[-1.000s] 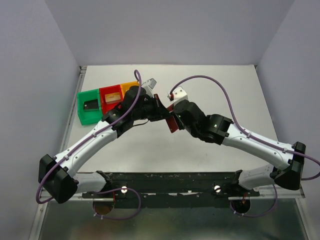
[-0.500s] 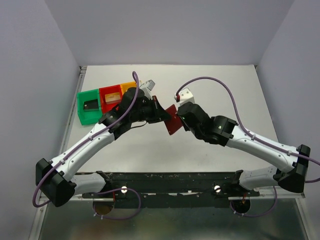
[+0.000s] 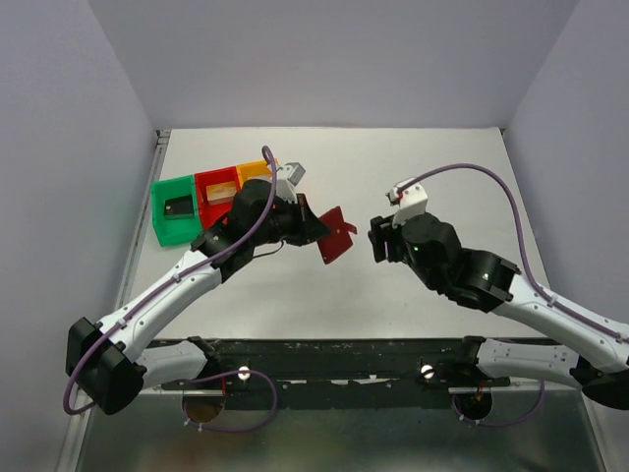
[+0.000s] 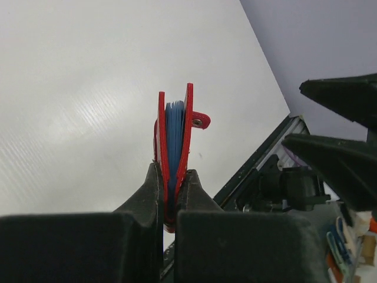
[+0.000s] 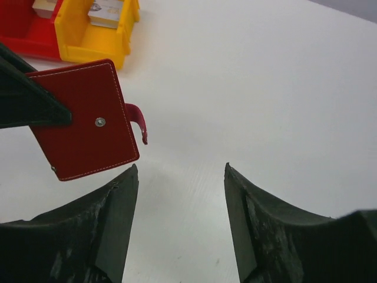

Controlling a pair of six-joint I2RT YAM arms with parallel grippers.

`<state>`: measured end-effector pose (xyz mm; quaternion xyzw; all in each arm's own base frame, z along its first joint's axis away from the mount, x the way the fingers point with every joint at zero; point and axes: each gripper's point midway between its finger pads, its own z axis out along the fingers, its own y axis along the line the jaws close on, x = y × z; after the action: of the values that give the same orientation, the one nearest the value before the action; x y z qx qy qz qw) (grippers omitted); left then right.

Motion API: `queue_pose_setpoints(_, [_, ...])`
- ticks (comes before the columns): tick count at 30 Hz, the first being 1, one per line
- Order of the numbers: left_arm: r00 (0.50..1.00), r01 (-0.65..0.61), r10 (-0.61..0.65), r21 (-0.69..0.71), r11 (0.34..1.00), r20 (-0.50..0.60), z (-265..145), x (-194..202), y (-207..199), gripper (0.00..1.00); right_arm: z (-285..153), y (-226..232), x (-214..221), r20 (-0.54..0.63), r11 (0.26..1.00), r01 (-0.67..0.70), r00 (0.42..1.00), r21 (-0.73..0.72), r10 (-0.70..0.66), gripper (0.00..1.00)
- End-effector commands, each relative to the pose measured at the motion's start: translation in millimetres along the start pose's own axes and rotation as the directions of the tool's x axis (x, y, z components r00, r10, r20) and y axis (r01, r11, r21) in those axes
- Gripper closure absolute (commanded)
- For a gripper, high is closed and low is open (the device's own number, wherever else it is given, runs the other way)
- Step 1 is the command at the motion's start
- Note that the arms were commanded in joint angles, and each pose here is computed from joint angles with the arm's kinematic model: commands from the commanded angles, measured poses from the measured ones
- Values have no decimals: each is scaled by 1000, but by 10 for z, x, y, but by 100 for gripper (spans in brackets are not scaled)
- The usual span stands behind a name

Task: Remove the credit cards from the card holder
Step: Open the card holder at the center of the board.

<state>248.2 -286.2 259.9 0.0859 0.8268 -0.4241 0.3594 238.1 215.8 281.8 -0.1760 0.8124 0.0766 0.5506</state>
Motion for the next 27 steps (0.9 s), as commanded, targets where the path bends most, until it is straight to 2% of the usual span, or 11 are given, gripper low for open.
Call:
queue_pose_setpoints(1, [954, -273, 232, 236, 932, 189, -151, -148, -342, 100, -146, 148, -175, 136, 981, -89, 984, -174, 113, 30])
queue_pose_setpoints(4, [929, -340, 260, 331, 880, 262, -296, -187, -454, 100, -321, 268, -243, 100, 950, -113, 984, -291, 147, 30])
queue_pose_setpoints(6, [927, -353, 260, 395, 848, 271, -400, -229, -456, 100, -446, 350, -340, 137, 921, -110, 976, -373, 172, 30])
queue_pose_setpoints(8, [927, -368, 262, 517, 773, 268, -527, -219, -514, 100, -554, 364, -441, 166, 899, -117, 965, -423, 204, 30])
queue_pose_setpoints(11, [911, -412, 295, 678, 609, 288, -760, -200, -645, 100, -625, 363, -509, 159, 884, -119, 964, -453, 211, 30])
queue_pose_setpoints(14, [922, -378, 287, 771, 512, 262, -918, -146, -702, 100, -676, 385, -555, 152, 865, -128, 962, -485, 227, 30])
queue_pose_setpoints(15, [913, -397, 291, 788, 471, 286, -961, -143, -737, 100, -694, 394, -569, 150, 859, -132, 961, -495, 234, 30])
queue_pose_setpoints(18, [923, -367, 284, 810, 457, 258, -919, -156, -762, 100, -738, 387, -614, 156, 848, -139, 955, -511, 251, 30])
queue_pose_setpoints(22, [909, -399, 304, 806, 437, 286, -964, -152, -802, 100, -819, 361, -708, 176, 836, -146, 945, -529, 276, 30])
queue_pose_setpoints(27, [887, -437, 335, 810, 390, 318, -1048, -90, -918, 100, -722, 379, -702, 135, 837, -160, 954, -524, 268, 30])
